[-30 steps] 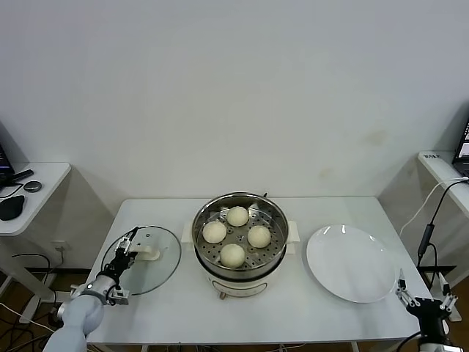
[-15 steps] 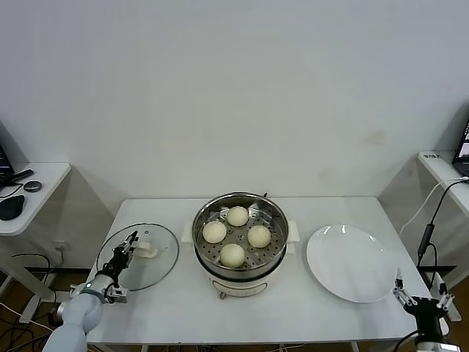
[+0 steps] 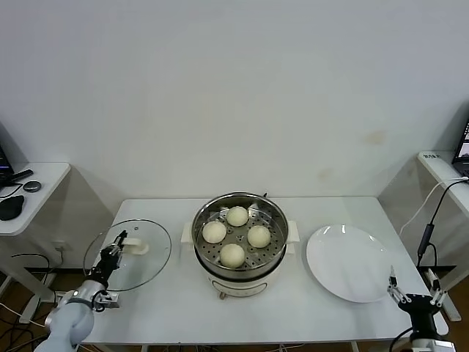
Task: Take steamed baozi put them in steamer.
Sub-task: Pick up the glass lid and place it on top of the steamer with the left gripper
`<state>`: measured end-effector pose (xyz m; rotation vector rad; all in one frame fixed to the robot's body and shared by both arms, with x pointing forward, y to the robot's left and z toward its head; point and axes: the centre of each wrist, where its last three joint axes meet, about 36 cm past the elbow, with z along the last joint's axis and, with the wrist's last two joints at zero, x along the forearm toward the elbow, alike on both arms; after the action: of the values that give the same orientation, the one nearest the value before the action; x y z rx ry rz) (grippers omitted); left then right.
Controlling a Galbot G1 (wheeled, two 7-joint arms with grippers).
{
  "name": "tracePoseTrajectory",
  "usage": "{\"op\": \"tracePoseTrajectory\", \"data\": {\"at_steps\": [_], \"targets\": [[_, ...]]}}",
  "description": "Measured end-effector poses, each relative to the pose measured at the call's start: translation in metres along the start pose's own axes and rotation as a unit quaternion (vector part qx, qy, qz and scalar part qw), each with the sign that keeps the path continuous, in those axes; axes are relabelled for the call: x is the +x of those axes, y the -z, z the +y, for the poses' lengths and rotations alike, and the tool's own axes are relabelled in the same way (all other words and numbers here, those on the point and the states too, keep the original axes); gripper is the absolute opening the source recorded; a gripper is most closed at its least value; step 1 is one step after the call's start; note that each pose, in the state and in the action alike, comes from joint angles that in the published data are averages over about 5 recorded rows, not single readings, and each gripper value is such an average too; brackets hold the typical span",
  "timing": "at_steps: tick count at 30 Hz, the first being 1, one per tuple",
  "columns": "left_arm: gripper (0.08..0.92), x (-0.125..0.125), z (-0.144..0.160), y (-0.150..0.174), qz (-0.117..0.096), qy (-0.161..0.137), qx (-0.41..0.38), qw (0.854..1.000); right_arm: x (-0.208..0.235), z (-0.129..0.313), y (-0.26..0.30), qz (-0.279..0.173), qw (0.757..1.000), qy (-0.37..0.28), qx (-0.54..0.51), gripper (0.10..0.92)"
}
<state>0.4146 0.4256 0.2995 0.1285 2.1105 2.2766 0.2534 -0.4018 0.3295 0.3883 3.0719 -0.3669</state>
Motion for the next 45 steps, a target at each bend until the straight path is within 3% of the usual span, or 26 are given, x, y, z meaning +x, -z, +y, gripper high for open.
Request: {"op": "tracePoseTrajectory", "data": {"at_steps": [10, 16, 21, 27, 45], "targets": [[0.164, 0.037, 0.089, 0.027, 0.077, 0.041, 0.007, 0.996, 0.002, 0.013, -0.003, 0.001, 1.000, 0.027, 0.005, 0.823], [0.164, 0.045, 0.153, 0.059, 0.096, 0.047, 0.048, 0.993, 0.004, 0.027, -0.010, 0.002, 0.999, 0.046, 0.007, 0.823], [0.164, 0.047, 0.177, 0.096, 0.086, 0.032, 0.076, 0.993, 0.004, 0.046, -0.017, 0.004, 0.998, 0.062, 0.007, 0.823], [0.164, 0.043, 0.183, 0.145, 0.064, 0.015, 0.093, 0.994, 0.003, 0.070, -0.024, 0.009, 0.997, 0.073, 0.009, 0.823], [0.164, 0.016, 0.196, 0.279, 0.010, 0.008, 0.061, 0.998, 0.003, 0.102, -0.034, 0.012, 0.996, 0.079, 0.025, 0.823]]}}
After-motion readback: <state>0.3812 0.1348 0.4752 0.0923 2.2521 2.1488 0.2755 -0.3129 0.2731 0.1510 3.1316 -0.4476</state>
